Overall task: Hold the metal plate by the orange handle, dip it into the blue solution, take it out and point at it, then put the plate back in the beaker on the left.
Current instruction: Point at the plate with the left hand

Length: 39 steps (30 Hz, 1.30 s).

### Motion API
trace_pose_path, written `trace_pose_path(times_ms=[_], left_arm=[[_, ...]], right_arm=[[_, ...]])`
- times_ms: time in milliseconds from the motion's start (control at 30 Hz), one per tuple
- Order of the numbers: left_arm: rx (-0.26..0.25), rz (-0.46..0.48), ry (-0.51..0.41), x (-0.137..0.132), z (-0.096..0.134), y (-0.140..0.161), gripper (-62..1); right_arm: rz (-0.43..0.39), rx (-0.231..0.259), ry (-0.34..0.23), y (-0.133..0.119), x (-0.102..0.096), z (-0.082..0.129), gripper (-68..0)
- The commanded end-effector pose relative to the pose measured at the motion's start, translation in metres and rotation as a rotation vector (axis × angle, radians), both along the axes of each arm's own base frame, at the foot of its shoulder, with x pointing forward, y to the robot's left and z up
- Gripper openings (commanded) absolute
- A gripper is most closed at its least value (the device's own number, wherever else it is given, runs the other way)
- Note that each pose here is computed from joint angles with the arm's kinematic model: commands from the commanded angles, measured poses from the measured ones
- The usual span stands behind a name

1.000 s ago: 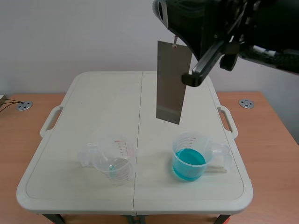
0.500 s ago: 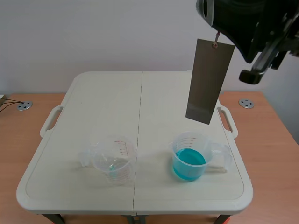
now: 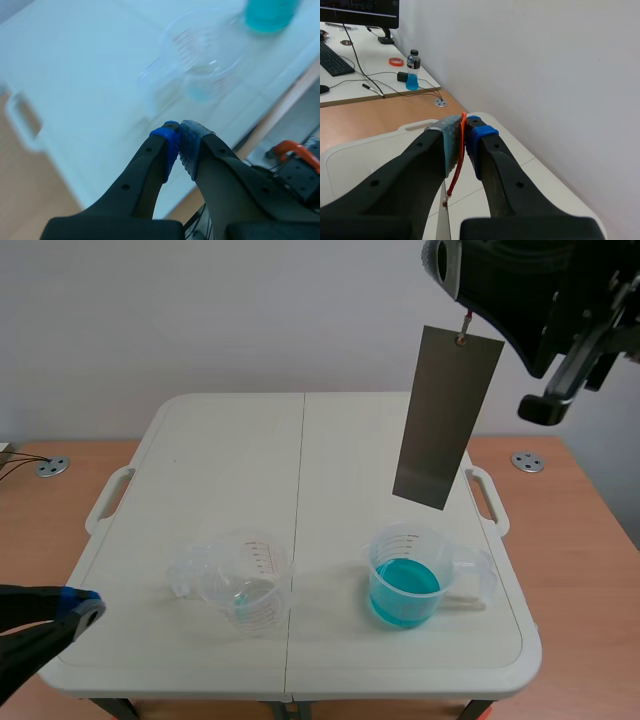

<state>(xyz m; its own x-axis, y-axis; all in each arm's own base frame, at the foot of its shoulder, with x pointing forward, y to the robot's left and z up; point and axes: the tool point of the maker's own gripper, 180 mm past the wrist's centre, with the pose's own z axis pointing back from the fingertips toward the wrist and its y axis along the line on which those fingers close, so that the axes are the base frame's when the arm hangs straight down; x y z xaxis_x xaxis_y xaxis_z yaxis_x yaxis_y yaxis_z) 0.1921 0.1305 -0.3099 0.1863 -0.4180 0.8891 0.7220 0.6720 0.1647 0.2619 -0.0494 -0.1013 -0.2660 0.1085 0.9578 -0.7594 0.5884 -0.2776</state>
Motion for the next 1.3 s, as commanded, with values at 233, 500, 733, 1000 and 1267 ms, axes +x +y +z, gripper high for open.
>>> trace_pose_path(times_ms=[233,500,733,1000,1267], left_arm=[[-0.061,-0.175,-0.047,0.027,0.013,-0.065,-59.3],[-0.074,-0.301,-0.055,0.034,0.018,-0.122,-59.3],[-0.092,-0.376,-0.074,0.035,0.027,-0.161,-59.3],[-0.11,-0.334,-0.105,0.055,0.03,-0.184,-59.3],[-0.089,-0.291,-0.133,0.075,0.026,-0.195,-59.3]], right_arm=[[0.009,0.02,0.006,-0.001,0.002,-0.001,-66.2],[0.001,0.027,0.019,-0.004,0.004,-0.005,-66.2],[0.001,0.028,0.018,-0.004,0.004,-0.004,-66.2],[0.001,0.028,0.018,-0.004,0.004,-0.004,-66.2],[0.001,0.028,0.018,-0.004,0.004,-0.004,-66.2]])
